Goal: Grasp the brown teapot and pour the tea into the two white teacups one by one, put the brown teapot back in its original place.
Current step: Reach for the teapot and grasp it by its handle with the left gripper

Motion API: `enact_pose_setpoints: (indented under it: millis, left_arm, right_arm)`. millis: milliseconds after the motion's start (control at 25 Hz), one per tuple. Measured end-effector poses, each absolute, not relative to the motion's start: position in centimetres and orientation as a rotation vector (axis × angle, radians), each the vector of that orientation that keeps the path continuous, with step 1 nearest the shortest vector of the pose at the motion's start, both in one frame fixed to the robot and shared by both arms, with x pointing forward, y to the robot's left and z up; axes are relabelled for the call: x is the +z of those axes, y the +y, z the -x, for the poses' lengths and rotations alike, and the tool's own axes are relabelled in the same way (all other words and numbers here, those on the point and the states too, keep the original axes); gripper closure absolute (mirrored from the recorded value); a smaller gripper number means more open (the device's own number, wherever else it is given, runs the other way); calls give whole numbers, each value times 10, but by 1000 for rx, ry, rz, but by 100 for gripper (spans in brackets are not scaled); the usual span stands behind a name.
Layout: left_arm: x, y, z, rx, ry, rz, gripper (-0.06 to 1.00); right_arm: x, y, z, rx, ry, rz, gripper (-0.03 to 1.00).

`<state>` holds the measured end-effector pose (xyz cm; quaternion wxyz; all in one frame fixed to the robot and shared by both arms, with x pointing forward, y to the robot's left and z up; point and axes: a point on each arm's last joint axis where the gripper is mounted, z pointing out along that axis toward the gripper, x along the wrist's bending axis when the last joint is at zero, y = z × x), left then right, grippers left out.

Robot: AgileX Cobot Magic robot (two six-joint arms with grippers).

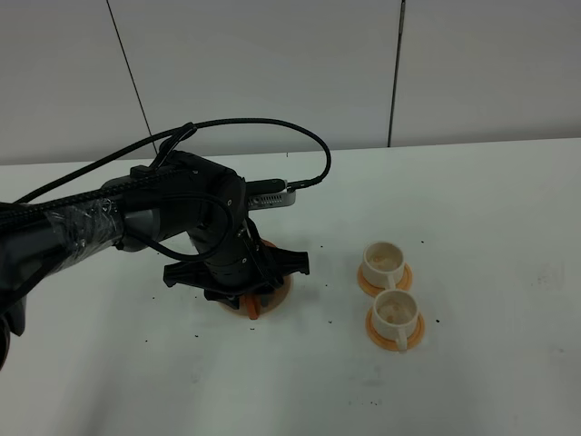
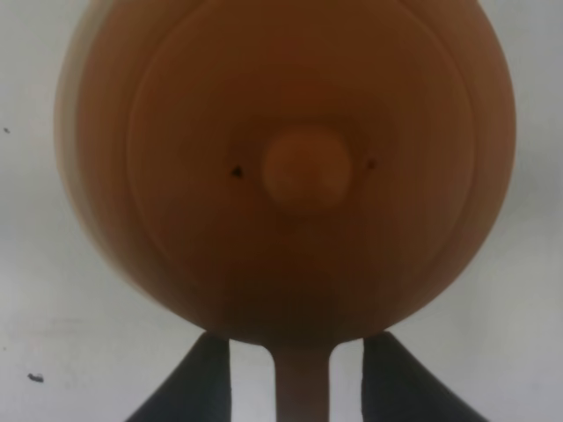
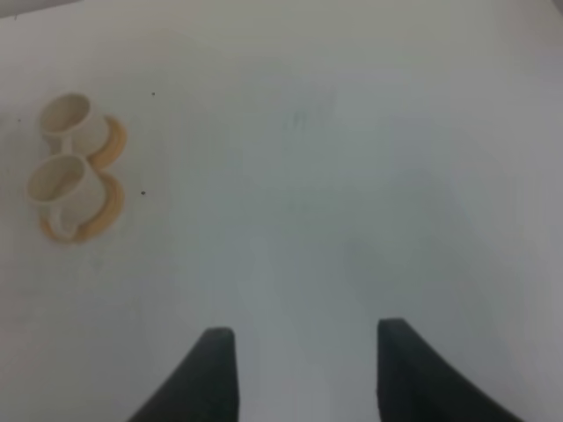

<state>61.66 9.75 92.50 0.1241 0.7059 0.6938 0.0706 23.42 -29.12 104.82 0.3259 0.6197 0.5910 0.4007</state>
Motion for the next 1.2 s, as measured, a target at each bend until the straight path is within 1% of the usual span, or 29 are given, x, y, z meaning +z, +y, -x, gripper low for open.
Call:
enact_pose_setpoints:
  millis: [1200]
  left_arm:
    - [925,97,-616,192,2019,-2060,53]
  right_arm:
    - [1048,-291,-234,1051,1548,-1625,61]
